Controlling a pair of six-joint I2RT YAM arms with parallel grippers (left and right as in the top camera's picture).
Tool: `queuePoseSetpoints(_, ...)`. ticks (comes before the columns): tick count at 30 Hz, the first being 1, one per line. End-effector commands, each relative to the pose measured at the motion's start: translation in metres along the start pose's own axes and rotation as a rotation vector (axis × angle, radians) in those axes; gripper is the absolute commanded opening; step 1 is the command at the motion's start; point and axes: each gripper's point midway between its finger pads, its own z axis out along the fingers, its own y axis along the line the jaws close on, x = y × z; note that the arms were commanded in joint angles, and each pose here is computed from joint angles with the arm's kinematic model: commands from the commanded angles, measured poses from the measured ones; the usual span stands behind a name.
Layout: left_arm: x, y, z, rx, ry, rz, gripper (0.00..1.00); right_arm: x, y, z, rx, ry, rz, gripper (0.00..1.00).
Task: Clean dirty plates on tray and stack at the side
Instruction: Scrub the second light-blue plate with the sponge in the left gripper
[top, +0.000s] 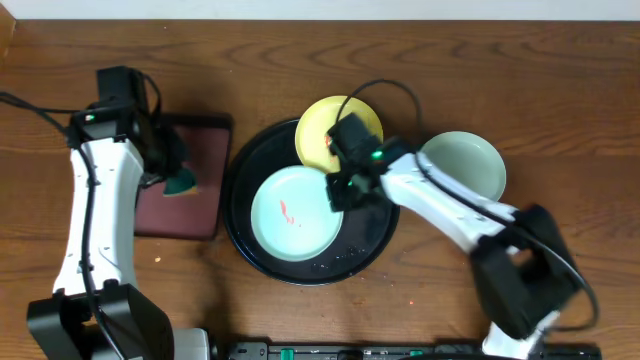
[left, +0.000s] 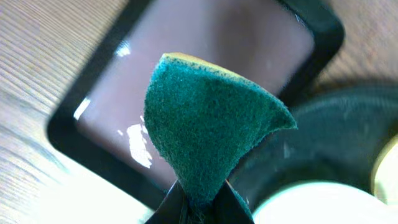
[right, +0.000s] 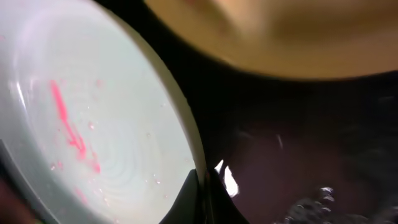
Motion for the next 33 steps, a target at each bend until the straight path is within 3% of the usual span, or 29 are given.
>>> queuePoseSetpoints(1,0.026,-0.026,0.004,0.044,0.066,0.060,0.07,-0.002,0.004,0.015,0.031,0.048,0.041,0.01)
queuePoseSetpoints(10,0.093,-0.064,0.033,0.035,0.171,0.119,0.08,-0.002,0.004,0.028,0.046,0.099,0.051,0.01)
queuePoseSetpoints(16,0.144,-0.102,0.066,0.183,0.233,0.197,0.07,-0.003,0.004,0.028,0.040,0.097,0.045,0.01)
queuePoseSetpoints(27,0.180,-0.099,0.101,0.149,0.220,0.290,0.07,-0.004,0.009,0.028,0.013,0.096,0.027,0.01)
queuePoseSetpoints(33,0.205,-0.125,0.091,0.321,0.278,0.556,0.07,-0.004,0.009,0.028,0.014,0.098,0.026,0.01)
